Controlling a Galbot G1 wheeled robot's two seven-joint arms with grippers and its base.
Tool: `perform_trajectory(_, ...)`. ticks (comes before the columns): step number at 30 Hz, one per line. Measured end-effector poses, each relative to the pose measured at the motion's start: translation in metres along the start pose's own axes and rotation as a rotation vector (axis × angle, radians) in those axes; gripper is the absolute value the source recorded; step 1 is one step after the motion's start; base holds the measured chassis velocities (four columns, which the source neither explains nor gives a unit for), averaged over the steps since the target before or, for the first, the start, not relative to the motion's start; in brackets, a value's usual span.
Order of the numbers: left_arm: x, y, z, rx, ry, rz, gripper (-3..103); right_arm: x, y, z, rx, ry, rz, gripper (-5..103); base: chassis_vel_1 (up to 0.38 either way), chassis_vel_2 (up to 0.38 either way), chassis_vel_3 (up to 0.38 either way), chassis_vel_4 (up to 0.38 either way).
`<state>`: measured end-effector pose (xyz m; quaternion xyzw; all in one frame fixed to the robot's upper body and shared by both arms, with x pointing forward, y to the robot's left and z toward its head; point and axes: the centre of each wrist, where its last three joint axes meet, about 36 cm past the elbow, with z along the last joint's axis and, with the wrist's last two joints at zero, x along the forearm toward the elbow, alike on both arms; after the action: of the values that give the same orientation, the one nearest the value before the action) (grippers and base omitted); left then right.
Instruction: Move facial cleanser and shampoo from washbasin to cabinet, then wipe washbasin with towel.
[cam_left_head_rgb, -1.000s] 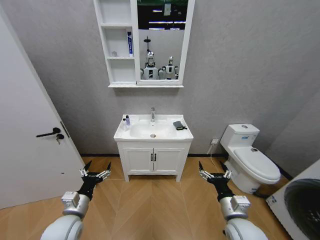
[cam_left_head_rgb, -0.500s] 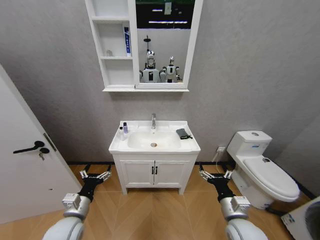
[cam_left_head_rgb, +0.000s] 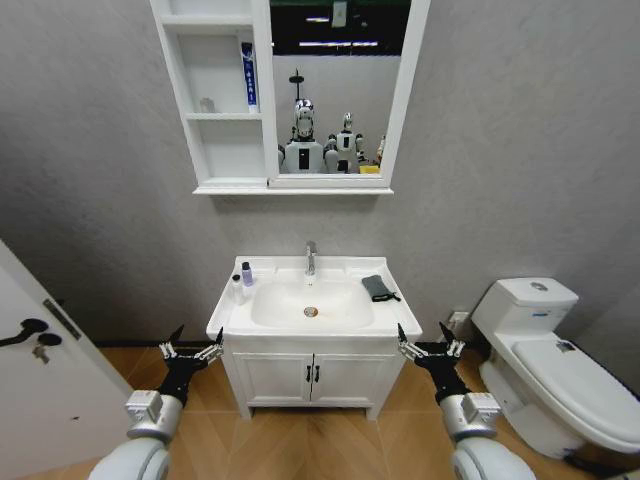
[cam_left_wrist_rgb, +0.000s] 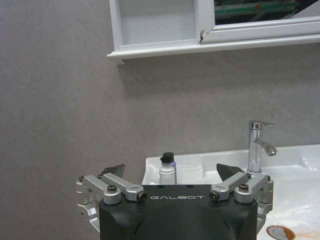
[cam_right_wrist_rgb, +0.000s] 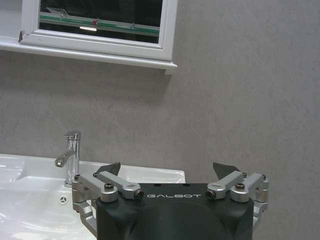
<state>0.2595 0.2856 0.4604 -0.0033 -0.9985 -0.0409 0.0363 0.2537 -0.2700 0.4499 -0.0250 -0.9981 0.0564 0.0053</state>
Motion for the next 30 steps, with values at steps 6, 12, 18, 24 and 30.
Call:
perform_trajectory(6,-0.002,-0.002,0.003,0.002,0.0,-0.017,100,-0.001,-0.002,0.004,0.001,0.004,0.002,100,-0.065,0.064,0.045,-0.037)
perform_trajectory(12,-0.011,-0.002,0.004,0.002,-0.009,-0.026,100,-0.009,-0.003,0.008,-0.001,-0.001,0.008,100,0.008,-0.004,-0.011,0.002)
perform_trajectory(18,-0.014,-0.002,0.002,0.002,-0.01,-0.019,100,-0.014,-0.002,0.009,-0.017,-0.011,0.017,100,0.0,0.0,0.0,0.0)
perform_trajectory(24,-0.014,0.0,0.004,0.0,-0.002,-0.018,100,-0.012,-0.002,0.01,-0.007,0.004,0.014,100,0.0,0.0,0.0,0.0)
perform_trajectory(30,-0.014,0.002,0.004,-0.004,-0.001,-0.014,100,-0.011,-0.002,0.01,-0.007,0.009,0.016,100,0.0,0.0,0.0,0.0)
